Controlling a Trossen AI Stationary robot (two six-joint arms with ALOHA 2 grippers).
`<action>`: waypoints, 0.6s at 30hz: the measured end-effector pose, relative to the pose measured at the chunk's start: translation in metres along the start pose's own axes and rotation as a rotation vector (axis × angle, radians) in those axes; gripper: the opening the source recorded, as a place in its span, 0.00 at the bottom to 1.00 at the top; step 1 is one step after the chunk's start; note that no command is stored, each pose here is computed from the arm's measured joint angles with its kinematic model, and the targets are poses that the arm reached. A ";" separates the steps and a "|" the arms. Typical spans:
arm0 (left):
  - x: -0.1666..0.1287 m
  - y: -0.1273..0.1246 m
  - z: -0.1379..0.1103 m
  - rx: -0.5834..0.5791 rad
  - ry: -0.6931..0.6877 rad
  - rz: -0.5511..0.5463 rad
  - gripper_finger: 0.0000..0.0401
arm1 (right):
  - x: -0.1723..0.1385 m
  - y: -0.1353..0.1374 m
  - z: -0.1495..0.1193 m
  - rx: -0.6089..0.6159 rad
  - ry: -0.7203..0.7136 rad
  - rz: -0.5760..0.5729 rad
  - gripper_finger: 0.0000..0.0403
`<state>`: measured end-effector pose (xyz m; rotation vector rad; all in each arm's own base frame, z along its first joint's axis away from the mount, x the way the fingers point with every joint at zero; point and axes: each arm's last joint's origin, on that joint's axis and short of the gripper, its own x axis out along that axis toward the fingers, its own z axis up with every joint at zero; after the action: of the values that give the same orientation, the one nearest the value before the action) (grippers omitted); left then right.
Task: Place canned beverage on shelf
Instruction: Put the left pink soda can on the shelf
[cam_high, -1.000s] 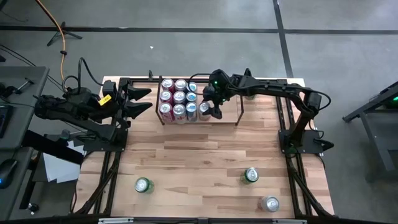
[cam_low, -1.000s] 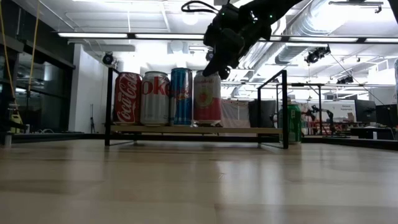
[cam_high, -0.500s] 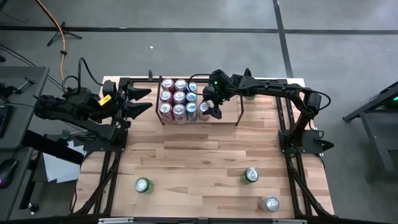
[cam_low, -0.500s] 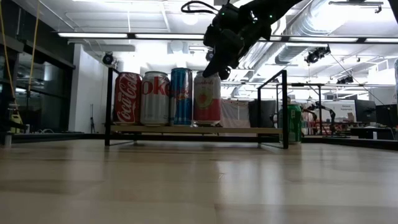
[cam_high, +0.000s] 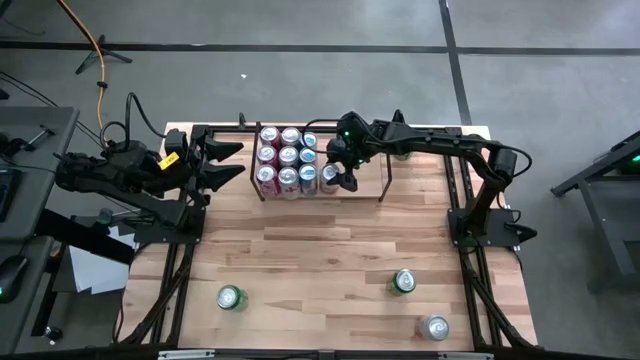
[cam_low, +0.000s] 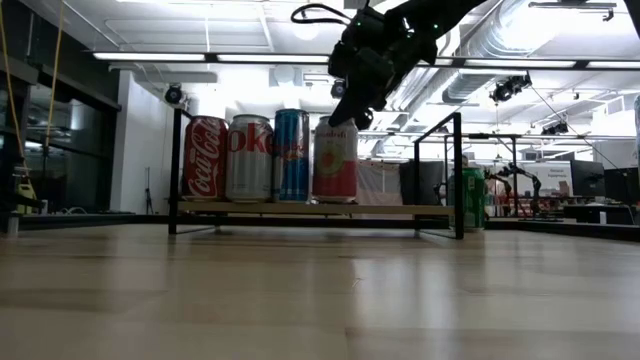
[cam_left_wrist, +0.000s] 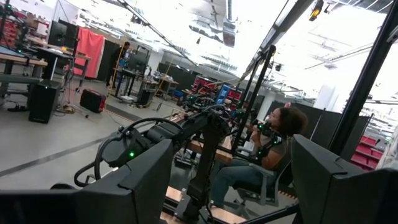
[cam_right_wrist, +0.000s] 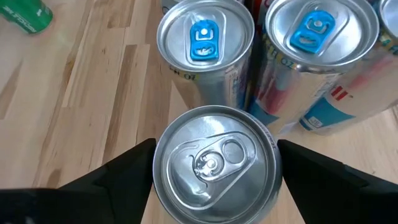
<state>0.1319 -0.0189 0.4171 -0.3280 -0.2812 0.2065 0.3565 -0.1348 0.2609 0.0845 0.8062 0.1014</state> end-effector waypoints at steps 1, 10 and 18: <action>0.000 0.000 0.000 0.000 0.000 0.000 0.58 | 0.000 0.000 0.000 0.000 0.000 0.003 0.77; 0.000 0.000 0.000 0.001 0.000 0.000 0.58 | 0.000 0.001 0.000 -0.004 -0.002 0.011 0.77; 0.000 0.000 0.000 0.001 0.001 0.000 0.58 | 0.004 0.009 0.002 -0.027 -0.001 0.027 0.77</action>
<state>0.1319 -0.0189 0.4171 -0.3271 -0.2807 0.2063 0.3600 -0.1252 0.2611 0.0703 0.8029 0.1379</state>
